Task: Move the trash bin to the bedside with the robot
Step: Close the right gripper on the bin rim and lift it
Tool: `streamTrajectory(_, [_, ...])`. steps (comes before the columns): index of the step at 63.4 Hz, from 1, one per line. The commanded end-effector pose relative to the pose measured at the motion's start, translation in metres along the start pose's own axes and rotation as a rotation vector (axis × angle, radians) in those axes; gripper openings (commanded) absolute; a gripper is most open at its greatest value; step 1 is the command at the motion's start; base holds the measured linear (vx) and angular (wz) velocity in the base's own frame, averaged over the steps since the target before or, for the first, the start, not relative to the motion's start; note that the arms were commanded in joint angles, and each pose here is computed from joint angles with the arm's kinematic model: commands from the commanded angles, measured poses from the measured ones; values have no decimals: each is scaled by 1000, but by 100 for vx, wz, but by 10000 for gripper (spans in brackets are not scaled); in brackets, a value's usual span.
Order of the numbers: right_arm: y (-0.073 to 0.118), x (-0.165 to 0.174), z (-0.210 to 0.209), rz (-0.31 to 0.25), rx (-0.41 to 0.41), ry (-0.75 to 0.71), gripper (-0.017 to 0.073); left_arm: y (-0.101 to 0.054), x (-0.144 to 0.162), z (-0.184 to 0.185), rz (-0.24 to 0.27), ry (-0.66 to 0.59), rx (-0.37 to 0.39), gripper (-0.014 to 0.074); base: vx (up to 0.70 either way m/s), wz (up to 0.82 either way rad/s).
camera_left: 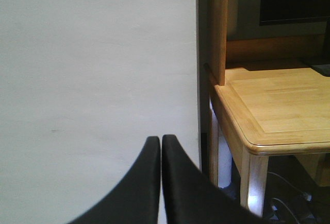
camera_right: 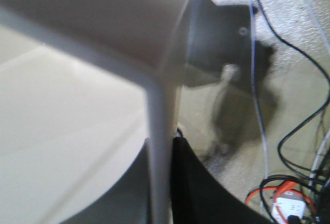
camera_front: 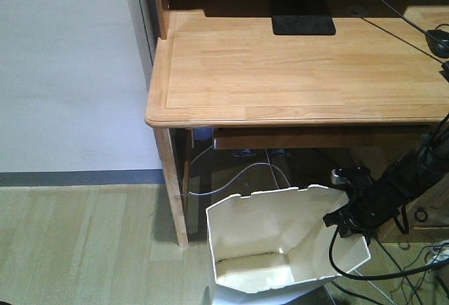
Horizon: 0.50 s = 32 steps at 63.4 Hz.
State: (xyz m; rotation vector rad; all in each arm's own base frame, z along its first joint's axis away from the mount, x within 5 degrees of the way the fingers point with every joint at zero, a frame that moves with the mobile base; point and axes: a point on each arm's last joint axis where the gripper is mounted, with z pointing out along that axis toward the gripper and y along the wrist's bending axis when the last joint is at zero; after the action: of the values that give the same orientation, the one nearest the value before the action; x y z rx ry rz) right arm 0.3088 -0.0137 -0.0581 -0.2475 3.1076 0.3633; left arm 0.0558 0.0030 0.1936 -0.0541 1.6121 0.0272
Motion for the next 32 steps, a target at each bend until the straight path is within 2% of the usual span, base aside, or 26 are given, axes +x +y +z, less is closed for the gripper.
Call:
streamTrajectory(1, [11,-11,-25,15,-86,-31,-9,0,-14,-2,-9,-97,5,-6,0,0])
streamTrajectory(32, [12,-11,-25,14,-96,-25,-9,0,-14,-2,-9,-97,5,-6,0,0])
